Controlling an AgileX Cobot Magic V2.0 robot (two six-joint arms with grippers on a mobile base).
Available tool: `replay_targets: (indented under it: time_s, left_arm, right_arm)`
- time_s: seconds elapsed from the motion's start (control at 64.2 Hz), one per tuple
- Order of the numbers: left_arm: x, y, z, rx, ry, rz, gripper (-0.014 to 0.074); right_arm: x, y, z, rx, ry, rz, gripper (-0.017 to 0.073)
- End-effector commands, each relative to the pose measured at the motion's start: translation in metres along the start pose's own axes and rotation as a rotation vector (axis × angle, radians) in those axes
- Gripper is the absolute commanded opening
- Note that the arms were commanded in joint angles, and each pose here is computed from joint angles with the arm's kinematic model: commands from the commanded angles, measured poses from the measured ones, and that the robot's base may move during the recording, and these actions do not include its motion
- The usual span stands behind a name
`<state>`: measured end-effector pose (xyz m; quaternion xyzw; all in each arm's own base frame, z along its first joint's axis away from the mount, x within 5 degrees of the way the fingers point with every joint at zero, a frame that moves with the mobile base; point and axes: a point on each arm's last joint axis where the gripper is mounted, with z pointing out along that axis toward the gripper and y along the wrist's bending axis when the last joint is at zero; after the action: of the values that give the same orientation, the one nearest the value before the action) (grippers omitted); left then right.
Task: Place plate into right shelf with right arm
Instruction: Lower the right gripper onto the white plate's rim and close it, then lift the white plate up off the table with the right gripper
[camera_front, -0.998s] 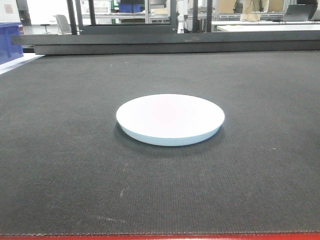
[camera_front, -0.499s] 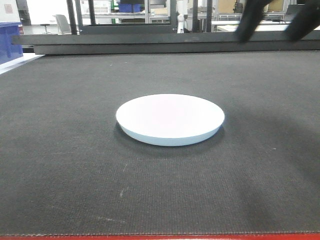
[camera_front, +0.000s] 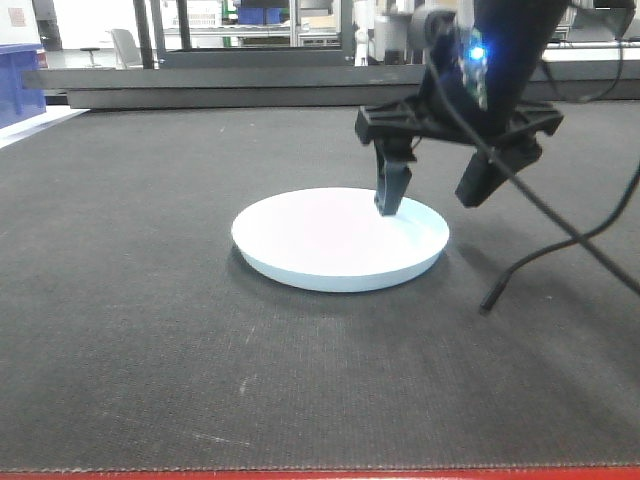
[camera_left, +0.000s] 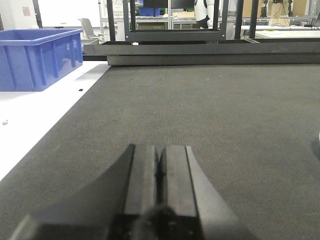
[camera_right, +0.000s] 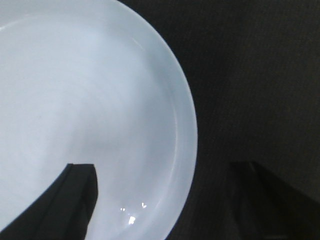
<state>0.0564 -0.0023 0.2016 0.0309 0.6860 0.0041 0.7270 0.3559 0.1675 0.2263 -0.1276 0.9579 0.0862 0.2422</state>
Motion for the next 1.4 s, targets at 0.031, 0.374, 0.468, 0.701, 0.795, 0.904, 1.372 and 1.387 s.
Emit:
replay_targets:
  time_s: [0.031, 0.374, 0.468, 0.701, 0.795, 0.904, 1.372, 1.387]
  left_arm:
    - [-0.006, 0.001, -0.001, -0.015, -0.091, -0.005, -0.0047]
    - [-0.006, 0.001, -0.001, -0.015, -0.091, -0.005, -0.0047]
    - [-0.006, 0.001, -0.001, -0.015, -0.091, -0.005, -0.0047]
    - [-0.006, 0.001, -0.001, -0.015, -0.091, -0.005, -0.0047]
    - [-0.006, 0.001, -0.001, -0.015, -0.091, -0.005, -0.0047]
    - [-0.006, 0.001, -0.001, -0.015, -0.091, -0.005, -0.0047]
    - [-0.006, 0.001, -0.001, -0.015, -0.091, -0.005, -0.0047]
    - [-0.006, 0.001, -0.001, -0.015, -0.091, -0.005, -0.0047]
  right_arm:
    - [-0.018, 0.001, -0.014, 0.004, -0.124, -0.029, 0.0622]
    - [-0.016, 0.0, 0.002, 0.012, -0.105, -0.037, 0.0538]
    - [-0.016, 0.0, 0.001, 0.011, -0.106, -0.037, 0.0399]
    - [-0.013, -0.001, 0.002, 0.018, -0.07, -0.036, 0.0065]
    - [-0.011, -0.001, 0.002, 0.021, -0.057, -0.037, 0.0057]
    - [-0.013, 0.0, -0.007, 0.019, -0.072, -0.038, 0.0056]
    - [0.032, -0.008, -0.133, 0.001, -0.459, -0.108, 0.0056]
    - [0.036, -0.009, -0.136, 0.002, -0.464, -0.11, 0.0056]
